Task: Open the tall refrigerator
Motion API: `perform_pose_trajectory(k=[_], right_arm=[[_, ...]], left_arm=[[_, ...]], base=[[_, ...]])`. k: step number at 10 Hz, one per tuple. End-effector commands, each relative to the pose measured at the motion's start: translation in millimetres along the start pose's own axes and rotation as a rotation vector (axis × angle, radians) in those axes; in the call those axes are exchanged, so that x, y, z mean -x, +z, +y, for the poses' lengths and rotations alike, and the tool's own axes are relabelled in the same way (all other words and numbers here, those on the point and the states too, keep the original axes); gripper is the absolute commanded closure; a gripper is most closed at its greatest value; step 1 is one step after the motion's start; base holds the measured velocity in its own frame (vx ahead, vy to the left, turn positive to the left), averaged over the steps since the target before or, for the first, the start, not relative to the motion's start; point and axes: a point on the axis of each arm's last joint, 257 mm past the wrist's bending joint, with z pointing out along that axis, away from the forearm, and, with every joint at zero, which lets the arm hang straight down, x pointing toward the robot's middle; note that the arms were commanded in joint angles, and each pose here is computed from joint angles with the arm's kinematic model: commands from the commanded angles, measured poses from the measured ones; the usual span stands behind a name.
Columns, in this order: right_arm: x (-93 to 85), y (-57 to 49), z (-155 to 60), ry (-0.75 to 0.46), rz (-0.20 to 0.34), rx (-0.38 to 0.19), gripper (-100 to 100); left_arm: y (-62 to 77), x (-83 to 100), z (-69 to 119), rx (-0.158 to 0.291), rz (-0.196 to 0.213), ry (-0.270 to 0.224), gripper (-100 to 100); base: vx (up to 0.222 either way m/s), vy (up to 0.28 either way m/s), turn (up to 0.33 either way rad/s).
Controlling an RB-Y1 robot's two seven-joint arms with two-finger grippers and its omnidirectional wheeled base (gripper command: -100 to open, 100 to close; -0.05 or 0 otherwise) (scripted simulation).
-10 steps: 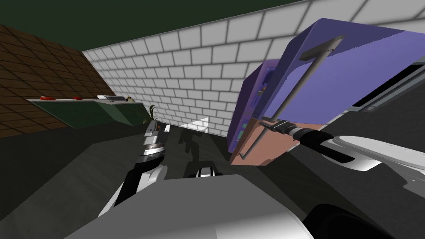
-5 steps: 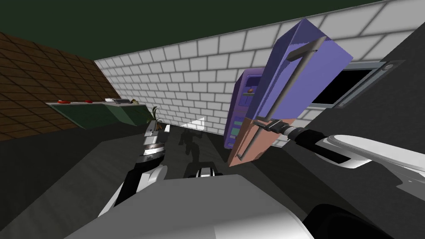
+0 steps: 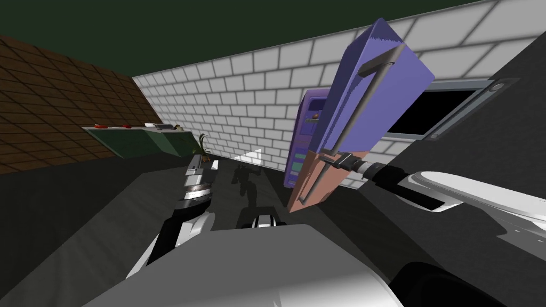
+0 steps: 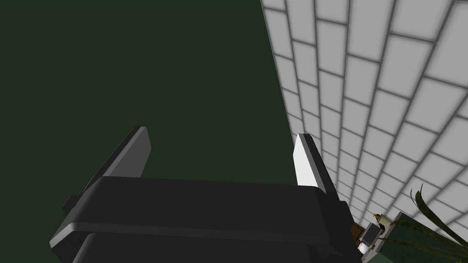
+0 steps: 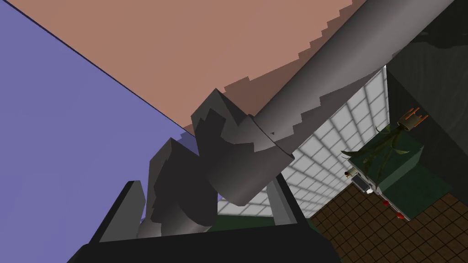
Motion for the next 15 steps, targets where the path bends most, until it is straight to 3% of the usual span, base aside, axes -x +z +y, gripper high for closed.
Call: perform_pose_trajectory(k=[1, 2, 7, 9, 11, 15], right_arm=[[20.8, 2.0, 14, -0.011, -0.047, 0.028, 100], [20.8, 2.0, 14, -0.011, -0.047, 0.028, 100], [65.8, 3.7, 58, -0.025, -0.148, 0.127, 100], [63.7, 2.7, 60, -0.020, -0.143, 0.131, 100], [82.2, 0.7, 81, -0.022, -0.191, 0.184, 100], [100.2, -2.5, 99, -0.027, -0.237, 0.230, 100]], left_arm=[[0.0, 0.0, 0.0, 0.000, 0.000, 0.000, 0], [0.0, 0.0, 0.0, 0.000, 0.000, 0.000, 0], [0.0, 0.0, 0.0, 0.000, 0.000, 0.000, 0], [0.0, 0.0, 0.0, 0.000, 0.000, 0.000, 0], [0.0, 0.0, 0.0, 0.000, 0.000, 0.000, 0], [0.0, 0.0, 0.0, 0.000, 0.000, 0.000, 0]], base=[[-0.211, -0.224, 0.022], [-0.163, -0.204, 0.023], [-0.191, -0.212, 0.020], [-0.111, -0.146, 0.019], [-0.092, -0.205, 0.042], [-0.117, -0.235, 0.049]])
